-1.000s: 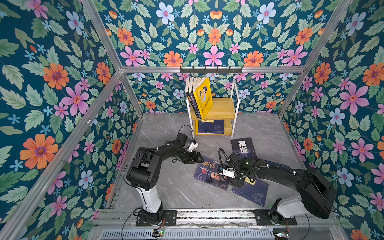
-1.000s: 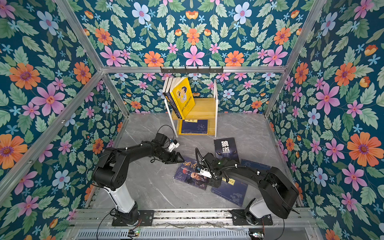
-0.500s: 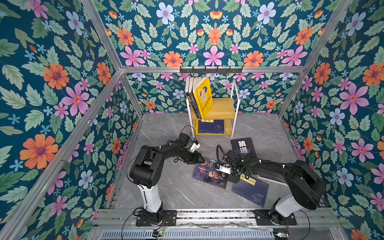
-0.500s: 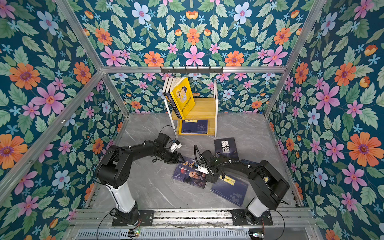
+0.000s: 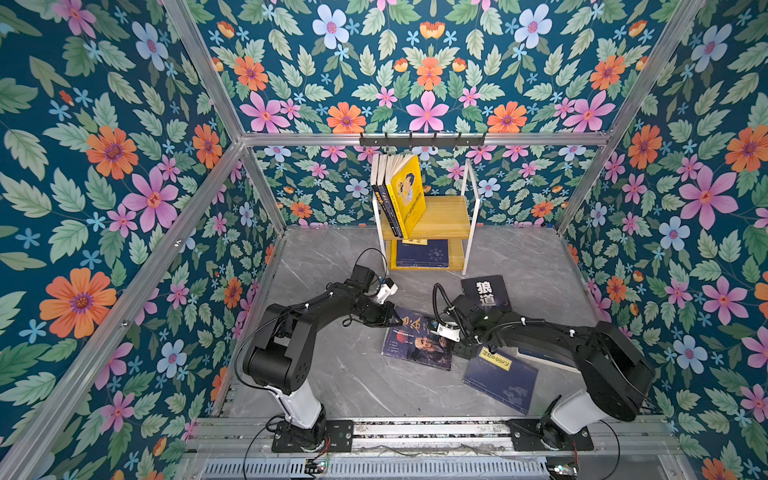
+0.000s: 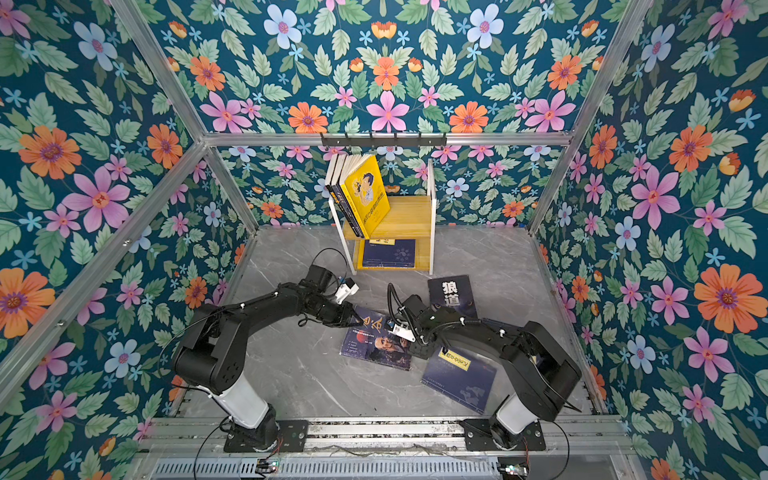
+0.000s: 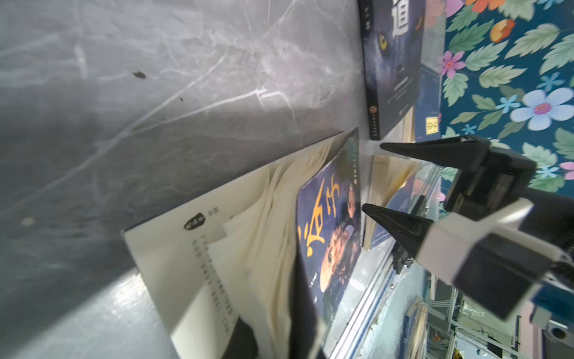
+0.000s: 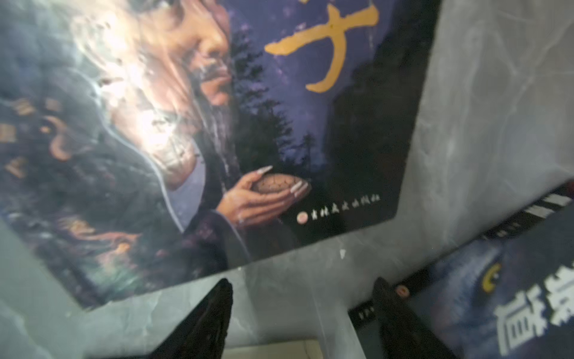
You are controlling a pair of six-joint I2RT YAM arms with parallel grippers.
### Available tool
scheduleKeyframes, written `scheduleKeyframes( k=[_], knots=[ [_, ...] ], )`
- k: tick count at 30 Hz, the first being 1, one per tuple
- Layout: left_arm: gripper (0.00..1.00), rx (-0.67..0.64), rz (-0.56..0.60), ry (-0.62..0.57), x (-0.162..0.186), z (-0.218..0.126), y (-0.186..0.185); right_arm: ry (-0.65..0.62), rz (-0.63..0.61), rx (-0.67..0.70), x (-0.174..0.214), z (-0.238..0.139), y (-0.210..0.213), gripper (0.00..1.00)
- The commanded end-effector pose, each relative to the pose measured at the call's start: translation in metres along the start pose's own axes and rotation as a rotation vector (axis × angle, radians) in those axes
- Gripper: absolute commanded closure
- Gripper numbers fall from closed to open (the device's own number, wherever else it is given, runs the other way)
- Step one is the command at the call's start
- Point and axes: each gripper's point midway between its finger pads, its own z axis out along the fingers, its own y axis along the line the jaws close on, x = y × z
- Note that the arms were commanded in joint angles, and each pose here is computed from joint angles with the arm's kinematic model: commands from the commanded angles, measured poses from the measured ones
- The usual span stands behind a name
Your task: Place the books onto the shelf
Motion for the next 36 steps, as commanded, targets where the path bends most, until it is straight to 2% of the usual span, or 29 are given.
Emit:
scheduleKeyframes(
  k=[1, 6, 11, 16, 25, 29, 33, 36],
  knots=[
    [1.0, 0.022, -0.02, -0.028, -0.007, -0.009, -0.005, -0.009, 0.031, 0.021, 0.002, -0.021, 0.002, 0.27],
    [1.0, 0.042, -0.066, -0.056, -0.016, -0.015, -0.003, -0.135, 0.032, 0.123, -0.027, -0.061, -0.001, 0.26],
    [1.0, 0.059, -0.117, -0.065, -0.02, -0.018, -0.004, -0.264, 0.034, 0.196, -0.069, -0.073, -0.001, 0.26],
    [1.0, 0.067, -0.131, -0.064, -0.022, -0.017, -0.004, -0.28, -0.044, 0.197, -0.094, -0.057, 0.017, 0.25],
    [1.0, 0.073, -0.125, -0.062, -0.022, -0.019, -0.006, -0.251, -0.095, 0.155, -0.108, -0.01, 0.044, 0.24],
    [0.99, 0.074, -0.133, -0.058, -0.02, -0.017, -0.004, -0.247, -0.131, 0.149, -0.114, 0.013, 0.049, 0.24],
    [0.99, 0.077, -0.133, -0.059, -0.022, -0.018, -0.005, -0.237, -0.135, 0.203, -0.12, 0.028, 0.043, 0.24],
    [0.97, 0.072, -0.13, -0.06, -0.02, -0.018, -0.004, -0.233, -0.133, 0.243, -0.123, 0.037, 0.038, 0.31]
  ],
)
